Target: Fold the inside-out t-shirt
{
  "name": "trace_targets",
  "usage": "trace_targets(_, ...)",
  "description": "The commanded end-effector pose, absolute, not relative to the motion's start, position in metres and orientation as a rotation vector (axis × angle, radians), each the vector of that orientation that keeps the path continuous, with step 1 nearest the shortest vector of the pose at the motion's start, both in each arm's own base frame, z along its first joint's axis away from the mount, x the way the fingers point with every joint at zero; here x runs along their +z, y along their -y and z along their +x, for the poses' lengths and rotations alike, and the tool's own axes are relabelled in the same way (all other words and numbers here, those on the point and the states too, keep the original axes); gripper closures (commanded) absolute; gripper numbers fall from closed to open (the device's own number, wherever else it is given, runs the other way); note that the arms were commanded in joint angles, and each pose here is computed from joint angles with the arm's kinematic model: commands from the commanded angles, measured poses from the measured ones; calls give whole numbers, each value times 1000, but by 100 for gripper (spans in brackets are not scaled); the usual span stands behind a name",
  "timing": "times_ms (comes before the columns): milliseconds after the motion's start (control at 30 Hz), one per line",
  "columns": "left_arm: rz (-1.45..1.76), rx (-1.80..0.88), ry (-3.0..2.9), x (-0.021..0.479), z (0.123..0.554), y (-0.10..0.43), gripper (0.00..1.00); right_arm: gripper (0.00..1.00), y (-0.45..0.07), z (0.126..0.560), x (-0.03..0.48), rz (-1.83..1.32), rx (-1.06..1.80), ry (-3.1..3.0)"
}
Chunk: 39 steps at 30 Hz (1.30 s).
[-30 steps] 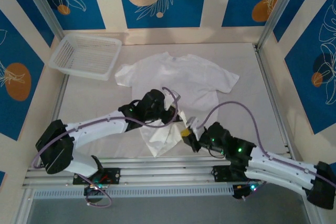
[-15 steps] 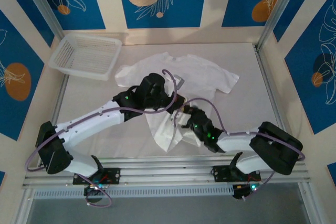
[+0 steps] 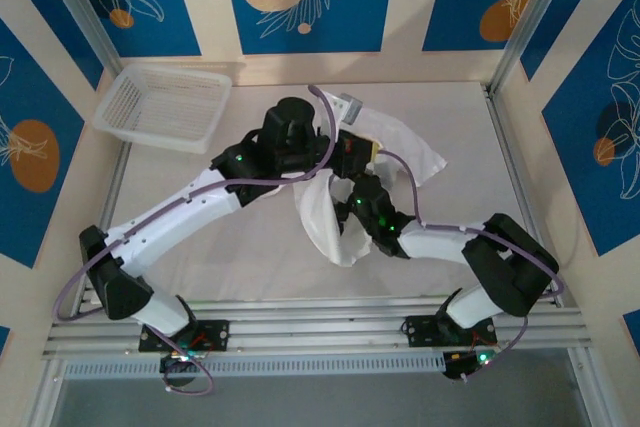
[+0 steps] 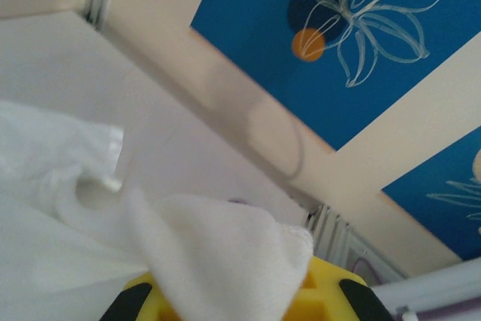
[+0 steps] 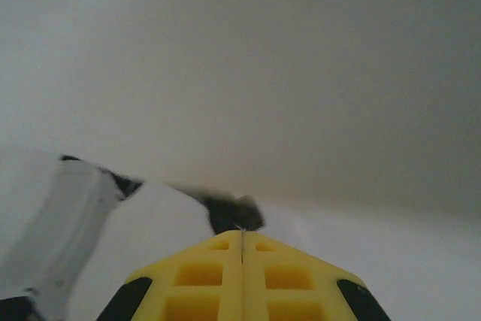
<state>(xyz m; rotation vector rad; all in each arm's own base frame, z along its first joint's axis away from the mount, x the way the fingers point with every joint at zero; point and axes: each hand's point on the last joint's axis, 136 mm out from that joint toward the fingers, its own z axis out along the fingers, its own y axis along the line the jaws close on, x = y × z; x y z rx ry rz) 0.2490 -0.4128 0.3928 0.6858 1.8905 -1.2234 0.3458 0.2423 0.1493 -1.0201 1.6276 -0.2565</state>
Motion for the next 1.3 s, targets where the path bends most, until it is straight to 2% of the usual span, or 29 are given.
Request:
trace_targets(0, 693, -1325, -1769, 436, 242, 421, 100, 100, -260, 333, 202, -817, 192, -1810)
trace_targets(67, 698, -1348, -1715, 452, 241, 424, 100, 100, -240, 351, 223, -546, 378, -1889)
trace_targets(133, 700, -1370, -1667, 469, 240, 427, 100, 100, -233, 358, 224, -425, 494, -1922)
trace_targets(300, 787, -1362, -1506, 516, 225, 435, 100, 100, -257, 351, 136, -466, 600, -2207)
trace_targets(367, 840, -1305, -1454, 526, 217, 439, 100, 100, -266, 343, 124, -481, 652, -2287)
trace_targets(433, 873, -1266, -1435, 529, 212, 443, 100, 100, -272, 341, 144, -487, 684, -2265)
trace_targets(567, 876, -1266, -1444, 528, 214, 449, 100, 100, -265, 349, 220, -432, 775, -2079)
trace_targets(667, 848, -1215, -1509, 516, 225, 451, 100, 100, -262, 354, 234, -458, 729, -2020)
trace_targets(767, 868, -1165, -1547, 505, 226, 449, 100, 100, -264, 352, 205, -460, 715, -2098)
trace_targets(1000, 951, -1219, -1500, 520, 213, 468, 100, 100, -299, 338, 76, -458, 743, -2497)
trace_targets(1100, 1011, -1269, -1439, 540, 194, 483, 100, 100, -306, 344, 54, -446, 717, -2621)
trace_targets(1200, 1049, -1319, -1374, 553, 173, 493, 100, 100, -309, 356, 58, -425, 685, -2639)
trace_targets(1267, 1050, -1339, -1356, 556, 168, 498, 100, 93, -312, 360, 66, -417, 699, -2633)
